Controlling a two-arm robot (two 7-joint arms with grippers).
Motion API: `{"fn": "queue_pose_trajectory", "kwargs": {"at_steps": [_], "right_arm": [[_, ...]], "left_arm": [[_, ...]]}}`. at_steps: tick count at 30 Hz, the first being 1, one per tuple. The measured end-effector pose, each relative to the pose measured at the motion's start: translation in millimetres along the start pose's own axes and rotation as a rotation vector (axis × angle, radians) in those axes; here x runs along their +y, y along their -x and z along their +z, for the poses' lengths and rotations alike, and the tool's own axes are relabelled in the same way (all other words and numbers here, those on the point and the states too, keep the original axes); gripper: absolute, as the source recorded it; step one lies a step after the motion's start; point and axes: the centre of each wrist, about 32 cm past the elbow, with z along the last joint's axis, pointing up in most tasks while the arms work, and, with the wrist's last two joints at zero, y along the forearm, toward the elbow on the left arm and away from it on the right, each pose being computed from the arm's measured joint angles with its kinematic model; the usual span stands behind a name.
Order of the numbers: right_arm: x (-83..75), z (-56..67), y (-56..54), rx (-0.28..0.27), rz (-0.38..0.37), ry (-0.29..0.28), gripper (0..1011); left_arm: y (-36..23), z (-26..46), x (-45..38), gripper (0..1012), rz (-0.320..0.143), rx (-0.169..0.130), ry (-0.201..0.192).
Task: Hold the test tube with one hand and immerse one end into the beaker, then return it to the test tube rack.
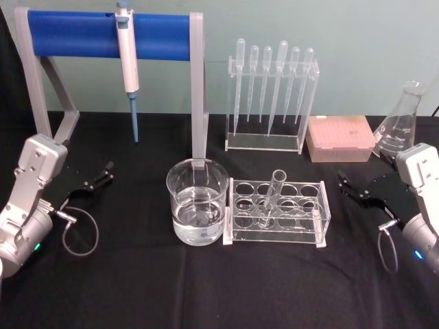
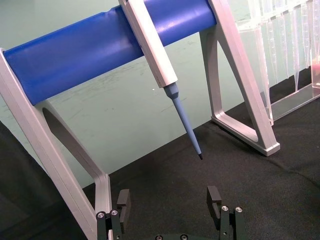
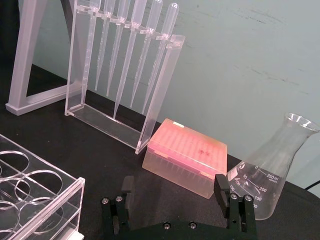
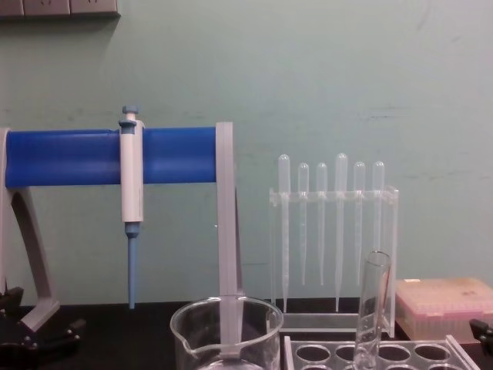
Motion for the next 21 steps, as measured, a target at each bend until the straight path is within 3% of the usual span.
{"fn": "queue_pose_trajectory", "kwargs": {"at_steps": [21], "right_arm": [[0.0,0.0,0.0,0.0,0.0,0.0,1002]], "left_arm": [[0.0,0.0,0.0,1000,0.0,0.0,0.0]]}}
